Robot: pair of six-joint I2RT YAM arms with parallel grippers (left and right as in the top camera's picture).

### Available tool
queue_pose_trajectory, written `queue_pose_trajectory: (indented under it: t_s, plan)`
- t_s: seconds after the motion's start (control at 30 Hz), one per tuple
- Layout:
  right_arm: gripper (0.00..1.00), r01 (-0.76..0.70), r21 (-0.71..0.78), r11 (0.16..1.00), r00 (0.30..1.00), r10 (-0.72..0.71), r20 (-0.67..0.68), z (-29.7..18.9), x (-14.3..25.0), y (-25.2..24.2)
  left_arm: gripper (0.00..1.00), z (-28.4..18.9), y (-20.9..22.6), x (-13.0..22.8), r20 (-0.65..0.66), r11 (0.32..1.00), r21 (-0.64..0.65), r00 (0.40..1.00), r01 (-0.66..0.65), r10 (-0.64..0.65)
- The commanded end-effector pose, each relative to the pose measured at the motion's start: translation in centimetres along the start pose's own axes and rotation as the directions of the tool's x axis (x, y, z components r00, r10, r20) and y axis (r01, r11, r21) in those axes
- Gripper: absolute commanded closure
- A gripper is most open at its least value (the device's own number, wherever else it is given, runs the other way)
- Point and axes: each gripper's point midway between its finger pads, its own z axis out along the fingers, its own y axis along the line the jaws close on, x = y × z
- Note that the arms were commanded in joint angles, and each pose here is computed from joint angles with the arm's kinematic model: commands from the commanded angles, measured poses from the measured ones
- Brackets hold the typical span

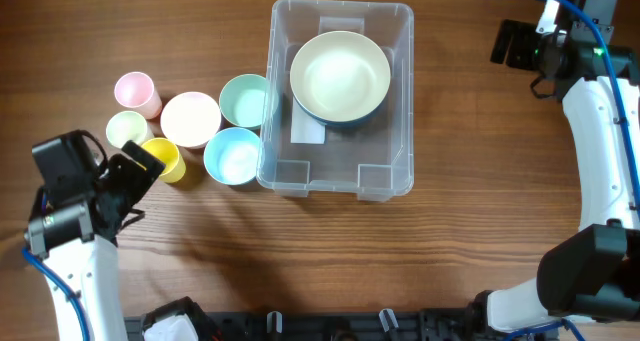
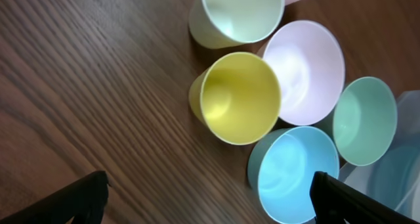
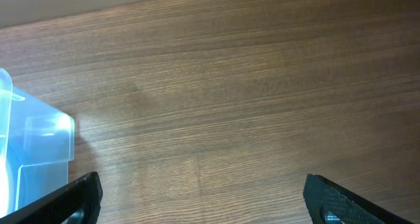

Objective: Pack container
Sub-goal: 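Move the left gripper forward to the yellow cup, then grasp the yellow cup rim with the left gripper and lift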

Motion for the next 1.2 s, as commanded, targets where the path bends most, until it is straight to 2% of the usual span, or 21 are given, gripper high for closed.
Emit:
queue_pose_trajectory:
  t_s: [0.0, 0.23, 0.8, 0.87, 0.93, 1.0, 1.1, 1.17]
  plan:
    - [0.00, -0.012, 0.012, 1.000, 1.000, 0.012, -0.004, 0.4, 0.0, -0.1, 0.06, 1.4, -0.1, 0.3, -0.069, 1.000, 0.019, 0.997, -0.022, 0.023]
    - [0.00, -0.012, 0.012, 1.000, 1.000, 0.012, -0.004, 0.4, 0.0, -0.1, 0.19, 3.9, 0.0, -0.1, -0.106, 1.000, -0.002, 0.994, -0.017, 0.016]
    - [0.00, -0.011, 0.012, 1.000, 1.000, 0.011, -0.004, 0.4, 0.0, -0.1, 0.26, 10.2, 1.0, -0.3, -0.190, 0.998, -0.062, 0.982, -0.009, -0.003]
    - [0.00, -0.012, 0.012, 1.000, 1.000, 0.012, -0.004, 0.4, 0.0, -0.1, 0.35, 10.7, 1.1, -0.2, -0.197, 0.998, -0.065, 0.980, -0.008, -0.005]
    - [0.00, -0.012, 0.012, 1.000, 1.000, 0.012, -0.004, 0.4, 0.0, -0.1, 0.48, 10.9, 1.1, -0.3, -0.198, 0.998, -0.066, 0.980, -0.008, -0.005]
    - [0.00, -0.011, 0.012, 1.000, 1.000, 0.011, -0.004, 0.4, 0.0, -0.1, 0.54, 10.9, 1.1, -0.3, -0.198, 0.998, -0.066, 0.980, -0.008, -0.006]
    - [0.00, -0.011, 0.012, 1.000, 1.000, 0.011, -0.004, 0.4, 0.0, -0.1, 0.58, 10.9, 1.1, -0.2, -0.198, 0.998, -0.067, 0.980, -0.008, -0.005]
    - [0.00, -0.011, 0.012, 1.000, 1.000, 0.011, -0.004, 0.4, 0.0, -0.1, 0.64, 10.9, 1.1, -0.3, -0.198, 0.998, -0.067, 0.980, -0.008, -0.005]
